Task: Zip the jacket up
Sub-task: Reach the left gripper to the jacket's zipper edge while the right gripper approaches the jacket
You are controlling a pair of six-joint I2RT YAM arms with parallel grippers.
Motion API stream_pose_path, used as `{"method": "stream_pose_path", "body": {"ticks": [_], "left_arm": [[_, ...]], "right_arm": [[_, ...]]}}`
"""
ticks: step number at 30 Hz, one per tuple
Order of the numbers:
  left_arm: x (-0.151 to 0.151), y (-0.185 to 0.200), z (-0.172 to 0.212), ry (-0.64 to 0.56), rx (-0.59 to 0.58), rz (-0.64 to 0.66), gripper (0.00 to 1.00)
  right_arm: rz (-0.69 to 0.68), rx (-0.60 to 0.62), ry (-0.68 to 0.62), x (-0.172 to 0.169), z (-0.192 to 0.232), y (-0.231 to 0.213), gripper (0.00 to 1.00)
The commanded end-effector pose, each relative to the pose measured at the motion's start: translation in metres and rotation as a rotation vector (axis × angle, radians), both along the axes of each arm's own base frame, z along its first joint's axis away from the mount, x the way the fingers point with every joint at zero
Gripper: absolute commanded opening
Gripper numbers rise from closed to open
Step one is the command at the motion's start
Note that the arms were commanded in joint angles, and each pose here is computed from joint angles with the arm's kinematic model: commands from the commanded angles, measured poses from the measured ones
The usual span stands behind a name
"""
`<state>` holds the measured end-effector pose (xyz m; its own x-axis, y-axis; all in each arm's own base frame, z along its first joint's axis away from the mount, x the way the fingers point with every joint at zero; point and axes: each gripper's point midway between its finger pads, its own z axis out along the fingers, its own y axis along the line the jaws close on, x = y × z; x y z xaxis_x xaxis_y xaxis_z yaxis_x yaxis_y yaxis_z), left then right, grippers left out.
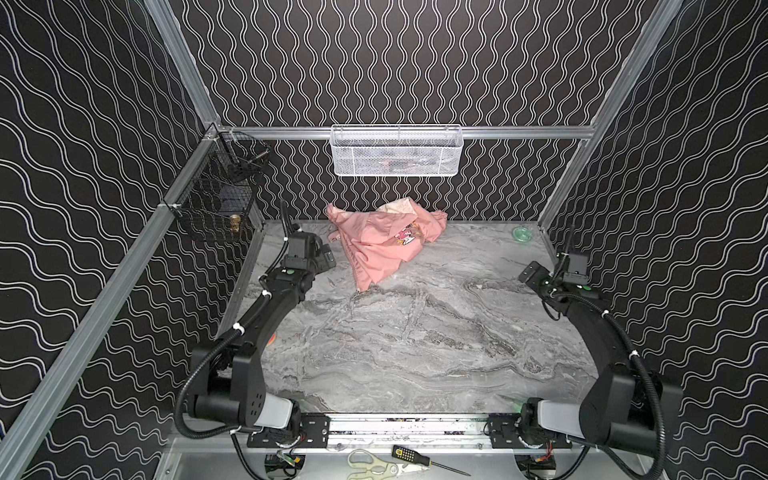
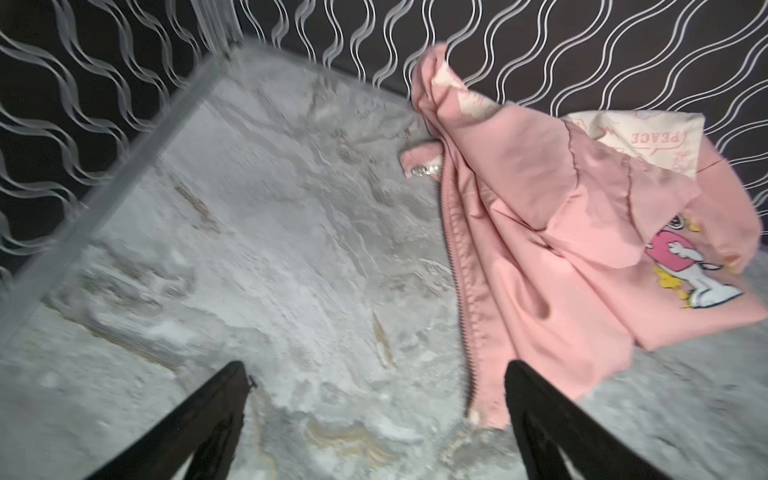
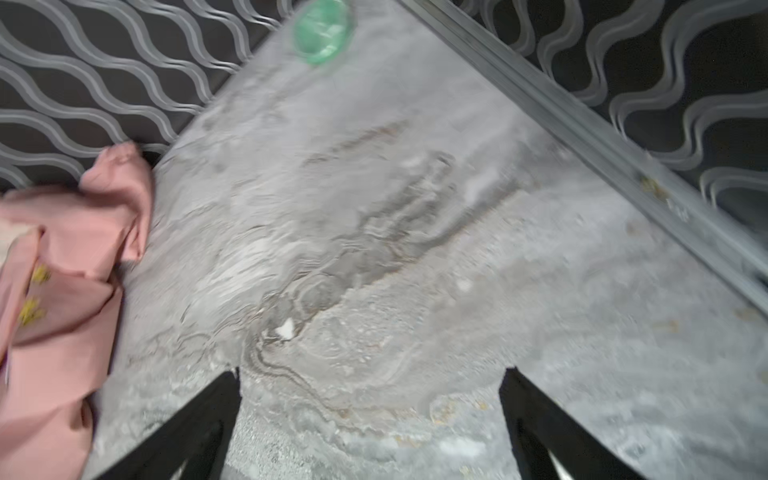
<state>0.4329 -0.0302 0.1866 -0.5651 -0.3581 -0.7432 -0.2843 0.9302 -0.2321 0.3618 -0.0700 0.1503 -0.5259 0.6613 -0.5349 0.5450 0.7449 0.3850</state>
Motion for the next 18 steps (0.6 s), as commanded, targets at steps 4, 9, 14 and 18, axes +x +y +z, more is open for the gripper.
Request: {"method": "stream_pose_path", "body": {"ticks": [4, 9, 14, 18], "left_arm": [[0.008, -0.035, -0.035, 0.14, -0.254, -0.028, 0.94], [0.023, -0.064, -0.08, 0.239, -0.404, -0.072, 0.8], [0.029, -0.092, -0.116, 0.301, -0.458, -0.125, 0.78], [0.031, -0.11, -0.137, 0.334, -0.488, -0.153, 0.77]], "right_arm": [[0.125, 0.272, -0.011, 0.002, -0.001, 0.046, 0.99], [0.192, 0.366, -0.064, 0.006, 0.016, 0.066, 0.86], [0.198, 0.383, -0.04, 0.004, 0.018, 0.069, 0.85], [0.205, 0.387, -0.032, 0.002, 0.017, 0.071, 0.87]]}}
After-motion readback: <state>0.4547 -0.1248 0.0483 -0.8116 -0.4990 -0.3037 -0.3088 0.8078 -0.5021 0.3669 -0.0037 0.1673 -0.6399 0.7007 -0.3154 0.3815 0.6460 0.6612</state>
